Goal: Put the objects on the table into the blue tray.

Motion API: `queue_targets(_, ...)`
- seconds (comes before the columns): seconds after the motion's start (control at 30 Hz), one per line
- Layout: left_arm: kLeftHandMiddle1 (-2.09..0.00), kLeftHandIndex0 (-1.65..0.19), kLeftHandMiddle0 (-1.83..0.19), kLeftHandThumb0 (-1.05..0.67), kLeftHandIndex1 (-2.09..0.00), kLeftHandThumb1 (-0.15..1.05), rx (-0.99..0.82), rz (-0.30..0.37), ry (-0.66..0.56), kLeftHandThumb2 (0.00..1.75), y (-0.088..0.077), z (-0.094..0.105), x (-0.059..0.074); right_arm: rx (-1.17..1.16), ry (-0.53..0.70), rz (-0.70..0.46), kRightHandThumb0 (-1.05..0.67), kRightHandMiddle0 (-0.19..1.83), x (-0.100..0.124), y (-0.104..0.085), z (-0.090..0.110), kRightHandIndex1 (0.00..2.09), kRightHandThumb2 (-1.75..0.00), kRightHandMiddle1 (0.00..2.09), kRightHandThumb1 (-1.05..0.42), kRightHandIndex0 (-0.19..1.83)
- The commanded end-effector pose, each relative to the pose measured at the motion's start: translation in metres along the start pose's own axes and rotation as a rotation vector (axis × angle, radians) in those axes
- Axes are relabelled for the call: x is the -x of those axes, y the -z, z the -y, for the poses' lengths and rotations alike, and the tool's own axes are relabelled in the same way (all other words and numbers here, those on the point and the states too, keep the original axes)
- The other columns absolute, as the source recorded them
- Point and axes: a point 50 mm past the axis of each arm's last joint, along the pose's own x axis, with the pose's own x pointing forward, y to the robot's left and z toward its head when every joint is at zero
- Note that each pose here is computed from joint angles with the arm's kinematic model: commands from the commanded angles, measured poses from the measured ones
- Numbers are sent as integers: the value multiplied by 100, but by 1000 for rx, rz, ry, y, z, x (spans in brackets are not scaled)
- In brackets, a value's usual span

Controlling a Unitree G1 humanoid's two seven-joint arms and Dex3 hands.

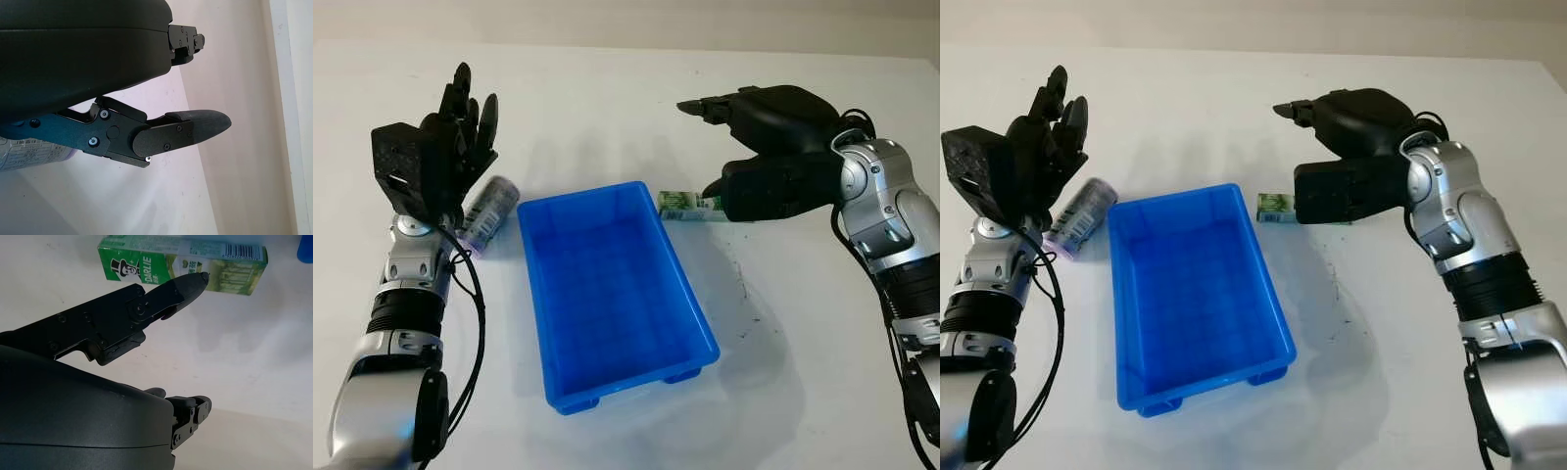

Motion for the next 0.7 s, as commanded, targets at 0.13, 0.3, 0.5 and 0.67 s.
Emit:
queue_targets(0.13, -6, 6, 5, -63, -6, 105, -8, 22, -7, 57, -6, -1, -3, 49, -38, 55, -68, 30, 2, -8, -13, 35, -5, 12, -88, 25)
queue_targets(0.3, -5, 7, 6, -62, -5, 105, -7, 25, 2, 58, -6, -2, -2, 68, -112, 62, -65, 36, 2, -10, -26, 36, -6, 12, -88, 26)
queue_targets(0.5, -5, 8, 7, -61, -5, 105, -2, 24, -3, 58, -6, -2, -2, 104, -177, 47, -65, 36, 2, -5, -43, 60, -6, 19, -89, 19)
queue_targets(0.67, -6, 7, 6, -62, -6, 105, -6, 23, -2, 57, -7, -2, -2, 156, -203, 57, -64, 24, 2, -5, -52, 83, -5, 20, -89, -1)
